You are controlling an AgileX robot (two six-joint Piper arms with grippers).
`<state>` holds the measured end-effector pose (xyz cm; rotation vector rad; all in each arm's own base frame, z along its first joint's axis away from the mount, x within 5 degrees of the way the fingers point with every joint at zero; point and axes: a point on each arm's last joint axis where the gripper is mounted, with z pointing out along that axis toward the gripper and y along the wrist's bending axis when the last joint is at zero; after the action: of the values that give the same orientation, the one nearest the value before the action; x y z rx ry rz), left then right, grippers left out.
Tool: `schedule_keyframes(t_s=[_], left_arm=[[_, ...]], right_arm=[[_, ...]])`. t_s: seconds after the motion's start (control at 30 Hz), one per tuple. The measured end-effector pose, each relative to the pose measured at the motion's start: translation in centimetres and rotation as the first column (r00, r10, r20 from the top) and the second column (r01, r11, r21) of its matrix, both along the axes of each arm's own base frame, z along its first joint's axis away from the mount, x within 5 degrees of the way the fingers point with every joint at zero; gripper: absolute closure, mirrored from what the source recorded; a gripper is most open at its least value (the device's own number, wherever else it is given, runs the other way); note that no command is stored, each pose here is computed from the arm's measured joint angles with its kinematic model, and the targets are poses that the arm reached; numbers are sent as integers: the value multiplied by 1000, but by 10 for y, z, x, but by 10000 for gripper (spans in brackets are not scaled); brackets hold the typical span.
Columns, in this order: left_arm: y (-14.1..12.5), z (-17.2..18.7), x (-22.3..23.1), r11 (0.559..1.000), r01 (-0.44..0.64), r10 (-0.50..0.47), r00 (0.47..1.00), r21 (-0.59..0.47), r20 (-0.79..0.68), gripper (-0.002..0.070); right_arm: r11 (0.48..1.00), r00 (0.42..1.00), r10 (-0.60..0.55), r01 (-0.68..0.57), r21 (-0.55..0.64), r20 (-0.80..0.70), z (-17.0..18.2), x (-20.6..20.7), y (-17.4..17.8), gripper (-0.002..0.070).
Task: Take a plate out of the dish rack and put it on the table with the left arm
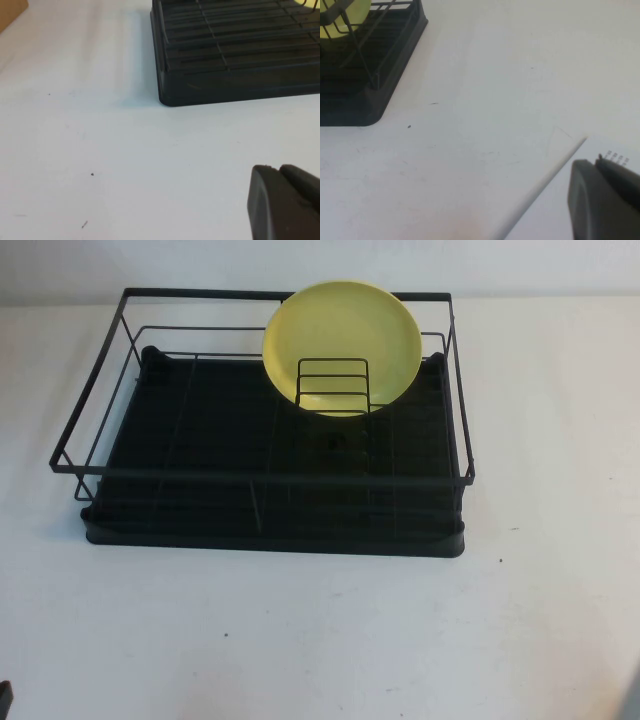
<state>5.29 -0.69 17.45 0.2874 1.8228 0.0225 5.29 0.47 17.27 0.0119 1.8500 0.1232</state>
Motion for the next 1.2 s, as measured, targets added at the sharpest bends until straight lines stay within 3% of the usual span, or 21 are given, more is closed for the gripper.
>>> schedule_keyframes(t_s=[1.0,1.1,1.17,1.2], left_arm=[[0,0,0,1000,0,0,1000,-10,1,679],[-3,3,1,984,-9,11,1000,-179,12,679],[-6,10,1,903,-19,35,999,-428,28,679],[-7,14,2,831,-23,52,998,-556,36,679]], right_arm=[[1000,1000,0,0,0,0,0,0,0,696],[1000,1000,0,0,0,0,0,0,0,696],[1000,1000,0,0,0,0,0,0,0,696],[1000,1000,0,0,0,0,0,0,0,696]])
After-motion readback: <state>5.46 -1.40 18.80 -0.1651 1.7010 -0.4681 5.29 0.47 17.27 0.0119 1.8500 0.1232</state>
